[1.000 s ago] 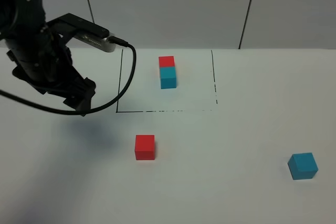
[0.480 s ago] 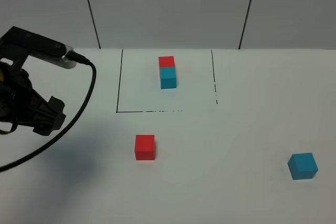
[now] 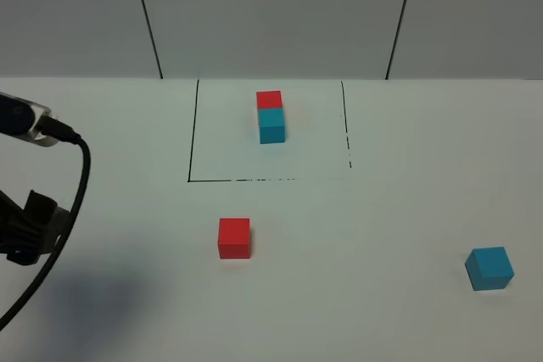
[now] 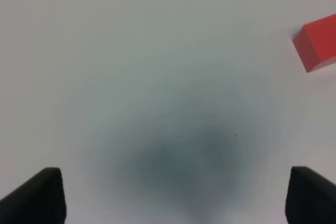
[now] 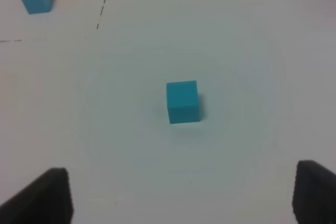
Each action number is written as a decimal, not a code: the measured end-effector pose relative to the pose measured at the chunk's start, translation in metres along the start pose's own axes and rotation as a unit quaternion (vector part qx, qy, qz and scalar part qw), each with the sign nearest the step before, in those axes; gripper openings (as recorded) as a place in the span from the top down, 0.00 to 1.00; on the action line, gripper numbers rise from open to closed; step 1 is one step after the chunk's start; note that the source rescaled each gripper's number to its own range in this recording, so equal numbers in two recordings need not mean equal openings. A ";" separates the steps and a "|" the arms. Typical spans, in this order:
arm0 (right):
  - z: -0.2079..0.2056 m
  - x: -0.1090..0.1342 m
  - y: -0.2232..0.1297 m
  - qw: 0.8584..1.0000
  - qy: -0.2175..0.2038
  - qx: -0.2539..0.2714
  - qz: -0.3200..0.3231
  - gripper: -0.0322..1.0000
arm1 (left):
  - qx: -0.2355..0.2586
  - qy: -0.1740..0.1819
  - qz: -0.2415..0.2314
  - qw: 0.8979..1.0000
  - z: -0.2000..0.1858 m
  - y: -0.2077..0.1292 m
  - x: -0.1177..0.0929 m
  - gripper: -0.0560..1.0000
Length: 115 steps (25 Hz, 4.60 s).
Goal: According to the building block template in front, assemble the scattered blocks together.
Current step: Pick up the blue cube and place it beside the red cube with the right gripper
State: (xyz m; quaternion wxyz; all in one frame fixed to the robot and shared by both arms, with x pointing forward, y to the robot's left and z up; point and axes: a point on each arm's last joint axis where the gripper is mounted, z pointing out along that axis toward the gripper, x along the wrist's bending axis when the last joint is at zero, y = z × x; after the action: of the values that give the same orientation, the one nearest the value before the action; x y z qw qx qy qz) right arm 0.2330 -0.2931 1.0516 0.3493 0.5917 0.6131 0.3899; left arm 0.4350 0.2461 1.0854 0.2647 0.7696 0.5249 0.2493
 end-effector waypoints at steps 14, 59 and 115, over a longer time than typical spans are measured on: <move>0.000 0.000 0.000 1.000 0.000 0.000 0.000 0.30 | 0.021 0.003 -0.014 1.000 -0.015 -0.012 0.001 0.25; 0.000 0.000 0.000 1.000 0.000 0.000 0.000 0.30 | -0.149 0.049 -0.078 0.984 -0.111 -0.151 -0.019 0.30; 0.000 0.000 0.000 1.000 0.000 0.000 0.000 0.30 | -0.190 0.046 -0.073 0.978 -0.119 -0.170 -0.028 0.30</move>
State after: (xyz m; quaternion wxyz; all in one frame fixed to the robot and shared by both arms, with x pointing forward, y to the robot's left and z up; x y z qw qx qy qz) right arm 0.2330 -0.2931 1.0516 0.3491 0.5920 0.6128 0.3900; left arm 0.2324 0.2898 1.0562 0.3987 0.6527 0.5344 0.3598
